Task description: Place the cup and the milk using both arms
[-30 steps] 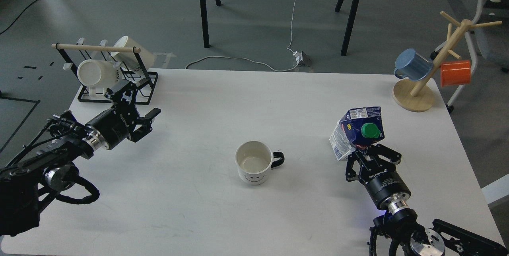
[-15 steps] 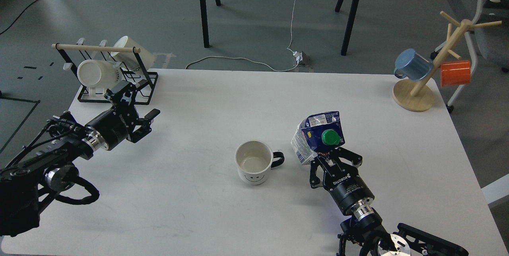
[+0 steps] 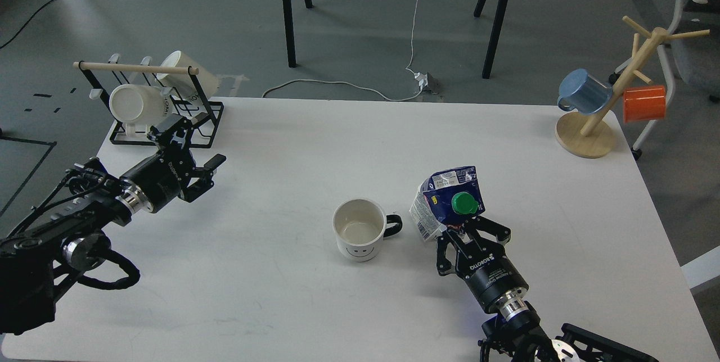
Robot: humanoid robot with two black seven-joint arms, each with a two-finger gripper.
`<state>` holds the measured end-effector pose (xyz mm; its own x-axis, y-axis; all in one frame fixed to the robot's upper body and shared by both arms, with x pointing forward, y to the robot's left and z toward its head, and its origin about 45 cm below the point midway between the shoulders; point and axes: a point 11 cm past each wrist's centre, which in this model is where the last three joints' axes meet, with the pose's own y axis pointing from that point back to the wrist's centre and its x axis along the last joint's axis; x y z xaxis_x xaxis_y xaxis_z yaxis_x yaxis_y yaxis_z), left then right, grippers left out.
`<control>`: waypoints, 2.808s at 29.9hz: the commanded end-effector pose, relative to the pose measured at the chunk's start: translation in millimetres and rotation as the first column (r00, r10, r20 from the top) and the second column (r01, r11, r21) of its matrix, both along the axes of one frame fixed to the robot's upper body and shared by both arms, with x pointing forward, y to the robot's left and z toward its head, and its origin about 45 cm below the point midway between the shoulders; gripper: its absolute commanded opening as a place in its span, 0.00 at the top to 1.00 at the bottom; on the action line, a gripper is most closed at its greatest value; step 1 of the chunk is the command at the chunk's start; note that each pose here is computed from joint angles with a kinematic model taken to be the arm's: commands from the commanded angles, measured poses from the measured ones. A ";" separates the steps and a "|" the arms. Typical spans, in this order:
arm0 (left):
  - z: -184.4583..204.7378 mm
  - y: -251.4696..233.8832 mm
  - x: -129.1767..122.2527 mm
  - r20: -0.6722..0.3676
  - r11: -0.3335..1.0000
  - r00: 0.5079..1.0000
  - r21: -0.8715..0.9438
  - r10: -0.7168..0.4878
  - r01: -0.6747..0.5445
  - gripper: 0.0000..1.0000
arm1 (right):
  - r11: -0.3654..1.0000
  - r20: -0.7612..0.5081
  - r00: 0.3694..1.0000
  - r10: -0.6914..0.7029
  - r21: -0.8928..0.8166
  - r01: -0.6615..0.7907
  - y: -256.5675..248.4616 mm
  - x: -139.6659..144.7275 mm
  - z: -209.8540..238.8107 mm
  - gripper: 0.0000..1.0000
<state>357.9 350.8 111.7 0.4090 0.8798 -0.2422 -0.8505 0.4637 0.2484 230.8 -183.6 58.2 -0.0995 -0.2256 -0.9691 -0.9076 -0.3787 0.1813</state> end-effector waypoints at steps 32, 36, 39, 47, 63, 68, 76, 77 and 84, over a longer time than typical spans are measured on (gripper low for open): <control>0.0 -0.2 0.0 0.000 1.000 1.000 0.000 0.000 0.000 0.01 | 1.000 -0.011 1.000 0.017 -0.016 -0.018 -2.0 -6.0 -3.7 0.05; 0.0 -0.2 0.0 0.000 1.000 1.000 0.000 0.000 0.000 0.01 | 1.000 -0.023 1.000 0.016 -0.014 -0.016 -6.1 -13.2 -4.1 0.05; 0.0 -0.2 0.0 0.000 1.000 1.000 0.000 0.000 0.000 0.01 | 1.000 -0.044 0.999 0.011 -0.027 -0.012 -21.4 -26.6 -4.5 0.04; -5.7 -6.2 1.1 -0.006 1.000 1.000 -0.007 0.003 -0.003 0.01 | 0.995 -0.144 0.989 -0.016 -0.100 0.001 -60.4 -71.4 -22.2 0.03; -2.0 -3.6 3.7 0.002 1.000 1.000 -0.003 0.006 -0.006 0.01 | 0.856 0.200 0.973 -0.114 -0.477 0.198 -245.2 23.4 100.1 0.04; -1.7 -2.8 3.7 0.003 1.000 1.000 -0.002 0.007 -0.007 0.01 | 0.781 0.313 0.949 -0.035 -0.585 0.221 -263.4 83.2 142.0 0.04; 8.5 -4.5 12.7 0.029 1.000 1.000 -0.005 0.004 -0.004 0.01 | 0.707 0.326 0.930 0.171 -0.698 0.115 -225.7 142.5 160.1 0.04; 11.7 -5.5 15.7 0.037 1.000 0.999 -0.004 0.001 -0.001 0.01 | 0.700 0.320 0.931 0.176 -0.706 0.111 -225.6 144.1 157.9 0.04; 49.6 -7.4 44.9 0.125 1.000 0.992 0.010 -0.014 0.013 0.01 | 0.693 0.312 0.934 0.172 -0.712 0.110 -225.4 146.5 151.0 0.04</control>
<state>392.7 344.3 147.7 0.4360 0.8775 -0.1999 -0.8669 0.4692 0.1686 376.5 -407.8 210.6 0.2149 -0.8493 -0.4822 -0.9498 -0.2966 0.0992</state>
